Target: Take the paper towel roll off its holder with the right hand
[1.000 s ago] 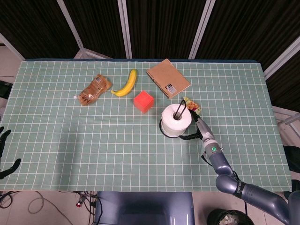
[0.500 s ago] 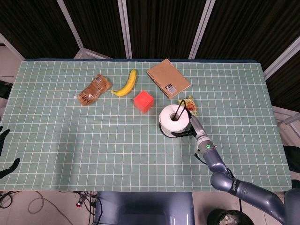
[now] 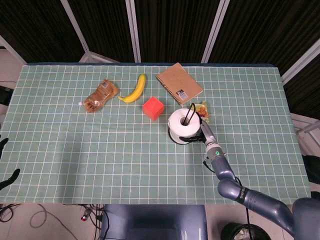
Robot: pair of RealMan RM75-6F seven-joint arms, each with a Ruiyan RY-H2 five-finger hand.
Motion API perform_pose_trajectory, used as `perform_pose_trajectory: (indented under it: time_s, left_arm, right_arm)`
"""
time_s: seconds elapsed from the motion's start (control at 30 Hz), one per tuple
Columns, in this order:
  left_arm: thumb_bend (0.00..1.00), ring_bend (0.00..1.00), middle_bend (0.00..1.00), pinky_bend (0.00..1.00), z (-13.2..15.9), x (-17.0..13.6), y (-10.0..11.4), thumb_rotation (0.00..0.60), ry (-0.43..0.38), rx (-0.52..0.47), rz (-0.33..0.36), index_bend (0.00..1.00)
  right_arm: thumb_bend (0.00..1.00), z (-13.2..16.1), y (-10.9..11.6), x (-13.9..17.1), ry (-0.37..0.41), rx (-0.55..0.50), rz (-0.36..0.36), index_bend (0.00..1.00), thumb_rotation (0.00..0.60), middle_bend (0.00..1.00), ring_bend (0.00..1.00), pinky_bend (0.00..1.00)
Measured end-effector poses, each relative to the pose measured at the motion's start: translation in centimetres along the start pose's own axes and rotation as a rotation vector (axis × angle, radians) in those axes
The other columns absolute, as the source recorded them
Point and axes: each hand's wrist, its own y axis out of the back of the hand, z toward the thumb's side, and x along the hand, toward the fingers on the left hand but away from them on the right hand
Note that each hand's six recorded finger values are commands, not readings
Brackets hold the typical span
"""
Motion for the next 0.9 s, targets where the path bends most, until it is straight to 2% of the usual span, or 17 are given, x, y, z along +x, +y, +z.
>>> perform_pose_trajectory:
  time_s: [0.1, 0.27, 0.6, 0.8, 0.9]
  left_arm:
    - [0.22, 0.0, 0.0, 0.03, -0.1, 0.0, 0.1, 0.6, 0.004, -0.003, 0.003, 0.1]
    - [0.22, 0.0, 0.0, 0.03, -0.1, -0.1, 0.1, 0.6, 0.004, -0.002, 0.002, 0.1]
    - [0.22, 0.0, 0.0, 0.03, -0.1, -0.1, 0.1, 0.6, 0.01, 0.0, 0.005, 0.1]
    - [0.22, 0.0, 0.0, 0.03, -0.3, -0.1, 0.2, 0.6, 0.016, -0.004, 0.006, 0.1]
    - [0.22, 0.0, 0.0, 0.03, -0.2, -0.2, 0.3, 0.6, 0.017, -0.006, 0.007, 0.1]
  right_arm:
    - [0.06, 0.2, 0.3, -0.1, 0.015, -0.025, -0.049, 0.32, 0.6, 0.28, 0.34, 0.15]
    - [0.06, 0.5, 0.6, 0.0, 0.046, -0.043, -0.118, 0.33, 0.6, 0.29, 0.36, 0.18]
    - [0.06, 2.2, 1.1, 1.0, 0.112, -0.057, -0.122, 0.34, 0.6, 0.3, 0.37, 0.19]
    - [0.06, 5.0, 2.8, 2.1, 0.165, -0.026, -0.115, 0.34, 0.6, 0.3, 0.37, 0.19]
    - [0.06, 7.3, 4.5, 2.8, 0.199, -0.006, -0.125, 0.34, 0.6, 0.3, 0.36, 0.19]
